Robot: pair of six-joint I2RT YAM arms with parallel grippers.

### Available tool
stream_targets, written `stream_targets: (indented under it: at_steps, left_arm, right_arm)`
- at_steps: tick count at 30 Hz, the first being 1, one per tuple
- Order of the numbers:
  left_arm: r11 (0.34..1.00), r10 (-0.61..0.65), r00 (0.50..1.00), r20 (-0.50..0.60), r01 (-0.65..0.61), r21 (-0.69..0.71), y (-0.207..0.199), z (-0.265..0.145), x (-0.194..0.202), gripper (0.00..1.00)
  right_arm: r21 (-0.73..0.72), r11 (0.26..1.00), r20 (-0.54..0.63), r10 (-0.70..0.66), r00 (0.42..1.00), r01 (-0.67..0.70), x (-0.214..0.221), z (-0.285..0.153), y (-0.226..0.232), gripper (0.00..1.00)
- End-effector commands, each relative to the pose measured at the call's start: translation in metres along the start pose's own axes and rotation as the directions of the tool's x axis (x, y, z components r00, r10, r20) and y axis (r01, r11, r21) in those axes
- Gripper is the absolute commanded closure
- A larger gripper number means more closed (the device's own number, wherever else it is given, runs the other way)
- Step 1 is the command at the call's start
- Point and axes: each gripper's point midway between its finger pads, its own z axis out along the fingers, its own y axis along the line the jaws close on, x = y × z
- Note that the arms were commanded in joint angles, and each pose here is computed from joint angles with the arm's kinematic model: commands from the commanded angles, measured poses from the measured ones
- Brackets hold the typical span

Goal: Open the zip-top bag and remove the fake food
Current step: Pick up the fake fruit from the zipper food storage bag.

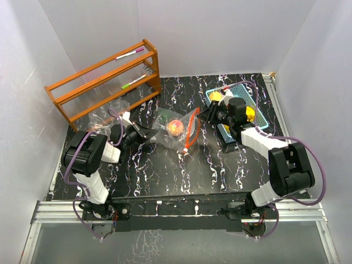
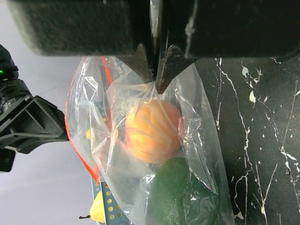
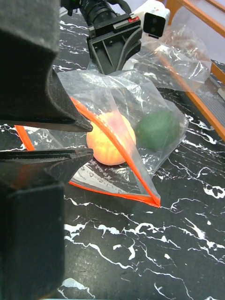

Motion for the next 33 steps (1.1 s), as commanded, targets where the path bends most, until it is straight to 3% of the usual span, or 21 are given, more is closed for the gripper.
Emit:
stream_targets:
  at_steps: [1,6,11,13,18,22,29,33]
  left_arm:
    - [0.997,0.023,1.000,0.019,-0.024,0.068,-0.019,0.004,-0.009,1.00]
    - [0.994,0.032,0.999,0.039,-0.036,0.099,-0.026,0.001,-0.011,1.00]
    - [0.995,0.037,0.998,0.057,-0.042,0.091,-0.024,-0.002,-0.011,1.00]
    - [0.995,0.035,0.997,0.065,-0.041,0.087,-0.023,-0.004,-0.011,1.00]
    - [0.997,0.029,0.998,0.057,-0.033,0.071,-0.017,-0.003,-0.009,1.00]
    - [0.994,0.020,0.997,0.069,-0.027,0.103,-0.022,-0.004,-0.010,1.00]
    - [0.995,0.013,0.998,0.063,-0.020,0.102,-0.021,-0.004,-0.008,1.00]
    - [0.995,0.011,0.998,0.066,-0.017,0.095,-0.019,-0.004,-0.008,1.00]
  right_arm:
    - [-0.062,0.998,-0.003,0.006,1.000,-0.006,0.008,0.013,0.002,0.78]
    - [-0.138,0.990,-0.045,-0.006,0.999,0.000,0.026,0.040,0.019,0.82]
    - [-0.195,0.978,0.004,-0.077,0.997,0.076,0.009,0.064,0.043,0.81]
    - [-0.176,0.979,0.001,-0.103,0.995,0.102,0.011,0.078,0.040,0.72]
    - [-0.178,0.974,-0.032,-0.150,0.988,0.142,0.023,0.103,0.044,0.36]
    - [-0.204,0.962,-0.093,-0.205,0.974,0.183,0.052,0.127,0.047,0.19]
    - [-0.095,0.944,-0.208,-0.328,0.922,0.314,0.106,0.149,0.031,0.14]
    - [-0.053,0.941,-0.247,-0.336,0.909,0.334,0.122,0.139,0.015,0.19]
